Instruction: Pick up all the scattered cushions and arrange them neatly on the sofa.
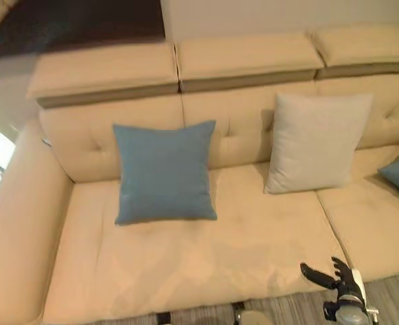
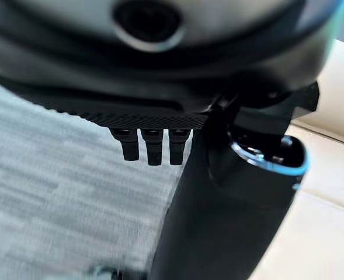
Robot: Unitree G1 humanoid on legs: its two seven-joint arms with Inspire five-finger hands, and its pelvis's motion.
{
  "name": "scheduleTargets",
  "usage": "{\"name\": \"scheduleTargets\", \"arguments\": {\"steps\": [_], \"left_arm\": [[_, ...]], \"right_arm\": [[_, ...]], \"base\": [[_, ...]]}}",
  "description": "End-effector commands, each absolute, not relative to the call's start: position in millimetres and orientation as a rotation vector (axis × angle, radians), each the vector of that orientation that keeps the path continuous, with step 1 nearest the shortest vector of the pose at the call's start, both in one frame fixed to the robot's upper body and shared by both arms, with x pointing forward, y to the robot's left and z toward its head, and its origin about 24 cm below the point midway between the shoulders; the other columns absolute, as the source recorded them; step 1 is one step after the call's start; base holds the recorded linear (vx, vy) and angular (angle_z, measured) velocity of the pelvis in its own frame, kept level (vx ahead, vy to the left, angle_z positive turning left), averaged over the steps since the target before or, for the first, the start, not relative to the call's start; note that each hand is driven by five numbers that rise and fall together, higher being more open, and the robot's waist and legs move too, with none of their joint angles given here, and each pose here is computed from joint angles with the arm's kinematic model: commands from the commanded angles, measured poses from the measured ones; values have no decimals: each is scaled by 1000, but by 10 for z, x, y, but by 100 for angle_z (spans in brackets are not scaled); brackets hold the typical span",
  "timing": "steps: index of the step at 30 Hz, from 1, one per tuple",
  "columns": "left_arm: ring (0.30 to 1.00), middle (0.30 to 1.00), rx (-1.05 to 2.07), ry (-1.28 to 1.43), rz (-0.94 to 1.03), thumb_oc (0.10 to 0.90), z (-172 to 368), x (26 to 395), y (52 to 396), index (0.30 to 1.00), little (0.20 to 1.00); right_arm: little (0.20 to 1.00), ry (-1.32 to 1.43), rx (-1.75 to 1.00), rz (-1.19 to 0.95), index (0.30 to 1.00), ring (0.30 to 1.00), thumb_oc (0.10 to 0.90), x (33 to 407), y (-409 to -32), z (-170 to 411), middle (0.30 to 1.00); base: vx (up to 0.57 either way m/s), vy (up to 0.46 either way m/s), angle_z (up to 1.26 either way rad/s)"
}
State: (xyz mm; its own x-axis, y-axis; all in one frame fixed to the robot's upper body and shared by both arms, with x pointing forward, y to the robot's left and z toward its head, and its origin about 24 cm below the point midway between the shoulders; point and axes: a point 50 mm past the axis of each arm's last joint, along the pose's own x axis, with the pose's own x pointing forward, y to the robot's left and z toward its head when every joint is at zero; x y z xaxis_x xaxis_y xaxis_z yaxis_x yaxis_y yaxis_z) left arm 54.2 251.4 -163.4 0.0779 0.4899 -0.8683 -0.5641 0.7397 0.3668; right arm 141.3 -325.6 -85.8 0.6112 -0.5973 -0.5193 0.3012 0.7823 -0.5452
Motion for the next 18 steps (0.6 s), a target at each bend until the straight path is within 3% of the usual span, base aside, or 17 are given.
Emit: {"name": "scheduleTargets", "arguments": {"steps": [1,8,18], "left_arm": [[900,900,6,1216,805,800,-1548,627,2750,900,900],[900,900,64,1211,644,800,-1585,850,2510,900,900],[900,900,-35,1257,672,800,-1632,738,2443,900,900]], "right_arm": [[900,563,-342,-640,900,900,800,1618,-3327,-634,900],[900,551,-264,-666,900,900,800,1665,-3197,-676,900],[900,579,-240,-649,900,900,800,1645,-3001,-770,900]], "base": [[-324,54,8],[-365,168,-9],[-325,124,-18]]}}
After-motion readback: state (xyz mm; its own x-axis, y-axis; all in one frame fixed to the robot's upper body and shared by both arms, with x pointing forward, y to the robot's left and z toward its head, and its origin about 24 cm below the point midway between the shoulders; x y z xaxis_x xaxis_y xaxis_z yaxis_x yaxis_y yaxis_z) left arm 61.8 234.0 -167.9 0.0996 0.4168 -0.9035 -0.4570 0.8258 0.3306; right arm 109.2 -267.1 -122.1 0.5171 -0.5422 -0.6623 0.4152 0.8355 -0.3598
